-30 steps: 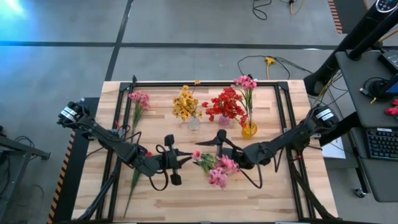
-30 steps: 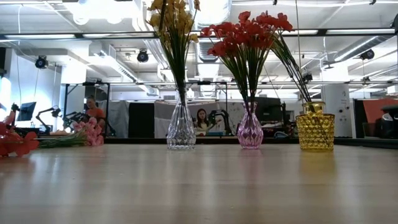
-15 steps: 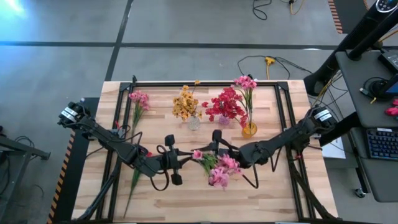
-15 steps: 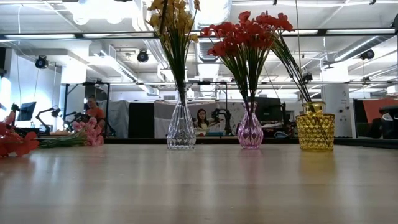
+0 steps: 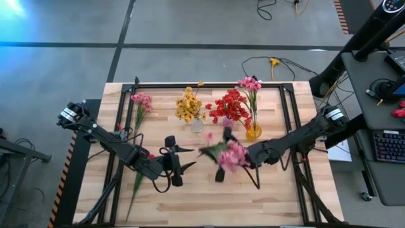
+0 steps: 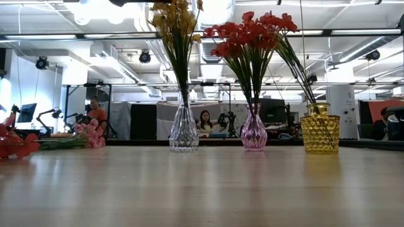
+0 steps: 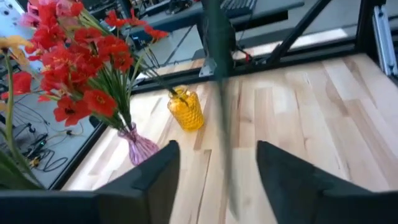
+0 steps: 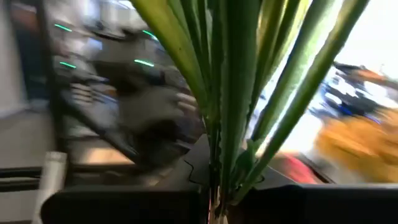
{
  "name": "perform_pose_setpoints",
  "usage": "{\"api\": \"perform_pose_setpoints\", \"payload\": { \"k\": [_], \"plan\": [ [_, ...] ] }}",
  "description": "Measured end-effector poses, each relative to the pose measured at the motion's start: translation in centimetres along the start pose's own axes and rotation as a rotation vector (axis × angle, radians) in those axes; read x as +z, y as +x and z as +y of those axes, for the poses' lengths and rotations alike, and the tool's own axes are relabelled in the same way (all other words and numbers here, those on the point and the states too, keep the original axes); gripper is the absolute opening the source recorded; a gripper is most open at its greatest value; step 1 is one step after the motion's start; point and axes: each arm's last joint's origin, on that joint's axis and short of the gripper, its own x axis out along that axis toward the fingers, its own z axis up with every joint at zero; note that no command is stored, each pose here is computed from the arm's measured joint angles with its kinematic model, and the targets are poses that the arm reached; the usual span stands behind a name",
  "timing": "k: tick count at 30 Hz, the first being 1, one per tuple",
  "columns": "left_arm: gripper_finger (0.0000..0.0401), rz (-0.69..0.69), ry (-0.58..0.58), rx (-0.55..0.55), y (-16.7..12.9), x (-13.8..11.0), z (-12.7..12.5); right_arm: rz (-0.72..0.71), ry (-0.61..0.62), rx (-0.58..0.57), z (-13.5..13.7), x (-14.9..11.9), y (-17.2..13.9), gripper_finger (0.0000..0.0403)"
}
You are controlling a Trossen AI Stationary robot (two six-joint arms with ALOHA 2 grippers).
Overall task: Sort flowers into vase by color
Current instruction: Put the right pink flowers into the yellow vase
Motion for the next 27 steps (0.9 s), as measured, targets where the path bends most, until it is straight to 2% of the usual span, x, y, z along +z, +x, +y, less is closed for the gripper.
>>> {"api": "perform_pose_setpoints", "payload": {
  "k": [3, 8, 14, 17, 22, 27],
  "plan": [
    [0.0228, 0.029, 0.008, -0.005, -0.5, -0.1, 0.3, 0.109, 0.027, -0.127, -1.4, 0.4, -1.0, 0.0013],
    [0.0246, 0.063, -0.01, -0.007, -1.4, -0.2, 1.0, 0.299, 0.147, -0.216, -3.7, 0.7, -3.6, 0.0013],
    [0.0243, 0.073, -0.061, -0.006, -2.5, 0.2, 2.1, 0.369, 0.162, -0.584, -6.1, 0.2, -7.7, 0.0013],
    [0.024, 0.071, -0.083, -0.004, -2.8, 0.3, 2.4, 0.354, 0.191, -0.694, -7.0, -0.1, -9.0, 0.0013],
    [0.0236, 0.074, -0.088, -0.003, -2.8, 0.3, 2.5, 0.349, 0.204, -0.757, -7.8, -0.4, -9.3, 0.0013],
    [0.0235, 0.078, -0.083, -0.002, -2.8, 0.2, 2.5, 0.403, 0.175, -0.728, -8.1, 0.7, -9.6, 0.0013]
  ]
}}
